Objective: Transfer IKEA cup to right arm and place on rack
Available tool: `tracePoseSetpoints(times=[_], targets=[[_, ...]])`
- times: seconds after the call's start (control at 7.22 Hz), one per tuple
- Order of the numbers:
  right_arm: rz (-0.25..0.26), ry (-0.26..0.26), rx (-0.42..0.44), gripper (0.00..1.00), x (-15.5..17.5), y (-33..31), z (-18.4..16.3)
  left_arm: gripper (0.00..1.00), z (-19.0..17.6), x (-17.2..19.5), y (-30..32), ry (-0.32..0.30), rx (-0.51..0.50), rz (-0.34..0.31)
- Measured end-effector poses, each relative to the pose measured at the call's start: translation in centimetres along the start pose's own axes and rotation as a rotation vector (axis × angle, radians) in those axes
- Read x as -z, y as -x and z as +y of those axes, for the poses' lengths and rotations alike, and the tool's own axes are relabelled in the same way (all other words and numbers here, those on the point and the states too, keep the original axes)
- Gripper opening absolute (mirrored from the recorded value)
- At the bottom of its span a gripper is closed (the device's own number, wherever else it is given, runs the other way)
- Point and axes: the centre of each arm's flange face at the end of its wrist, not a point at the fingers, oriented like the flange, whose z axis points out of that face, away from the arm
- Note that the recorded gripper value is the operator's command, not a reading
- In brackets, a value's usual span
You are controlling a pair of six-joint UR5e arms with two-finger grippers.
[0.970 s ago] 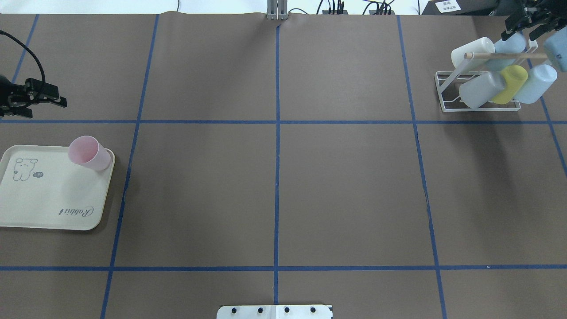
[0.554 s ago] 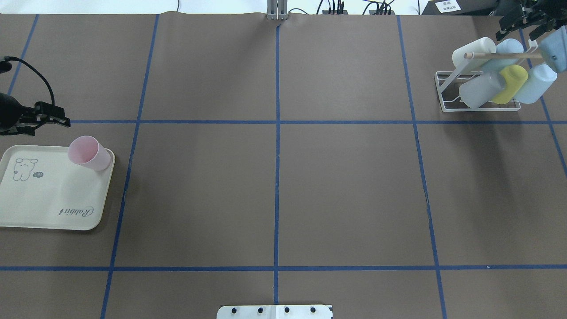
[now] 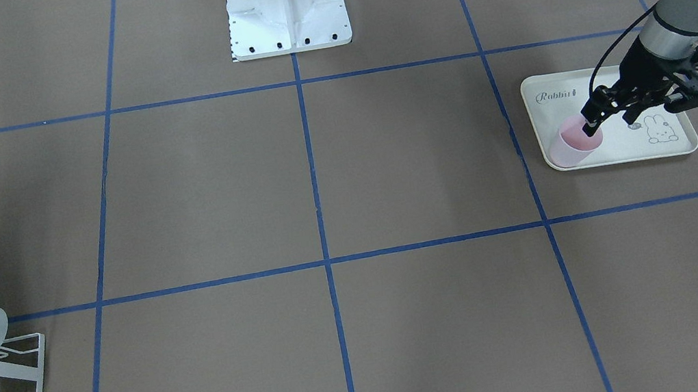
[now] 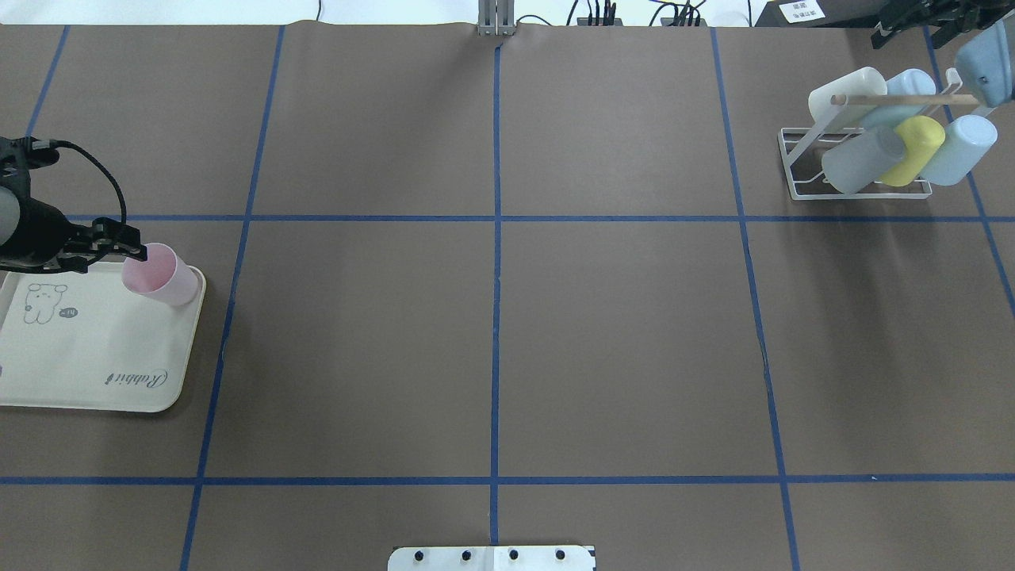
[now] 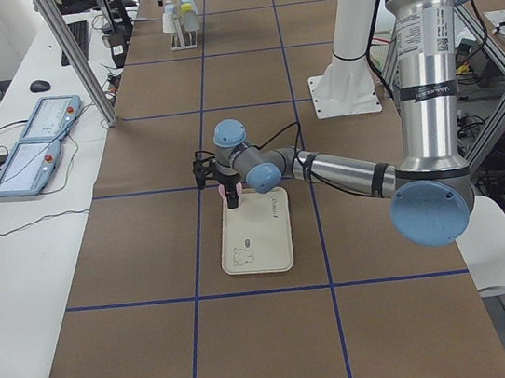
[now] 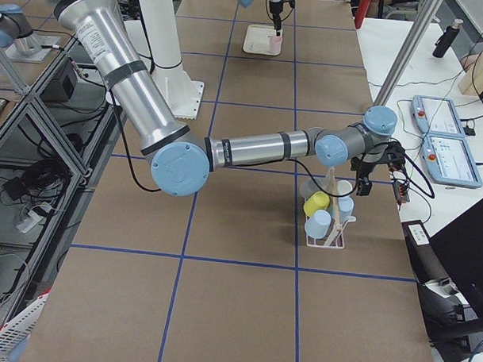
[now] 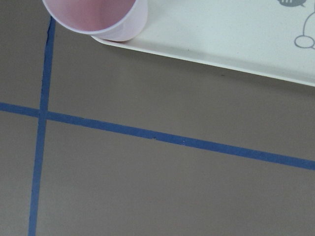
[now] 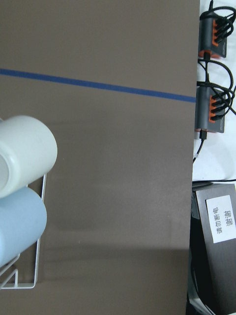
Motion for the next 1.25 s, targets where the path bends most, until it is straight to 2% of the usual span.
tracePoseSetpoints(times=[0.28, 0.42, 0.55, 0.69, 1.11, 1.25], targets=[[-0.063, -0.016, 0.017, 0.98, 2.2, 2.1, 0.3, 0.61, 0.6, -1.0, -0.1, 0.019, -0.005, -0.009], [-0.085, -0.029, 0.018, 0.98, 3.4, 3.1, 0.9, 0.46, 0.8, -1.4, 0.0, 0.026, -0.006, -0.013], [-0.097, -0.041, 0.019, 0.98, 4.3, 3.9, 1.5, 0.26, 1.0, -1.8, 0.0, 0.033, -0.006, -0.018], [-0.108, -0.053, 0.009, 0.98, 5.1, 4.6, 2.0, 0.0, 1.1, -2.1, -0.1, 0.039, -0.009, -0.019], [-0.147, -0.078, -0.056, 0.98, 7.0, 7.4, 4.8, 0.0, 1.3, -2.1, -0.6, 0.047, -0.015, -0.016], [-0.155, -0.079, -0.059, 0.98, 7.1, 8.2, 5.6, 0.0, 1.3, -1.1, -1.1, 0.052, -0.017, 0.002]])
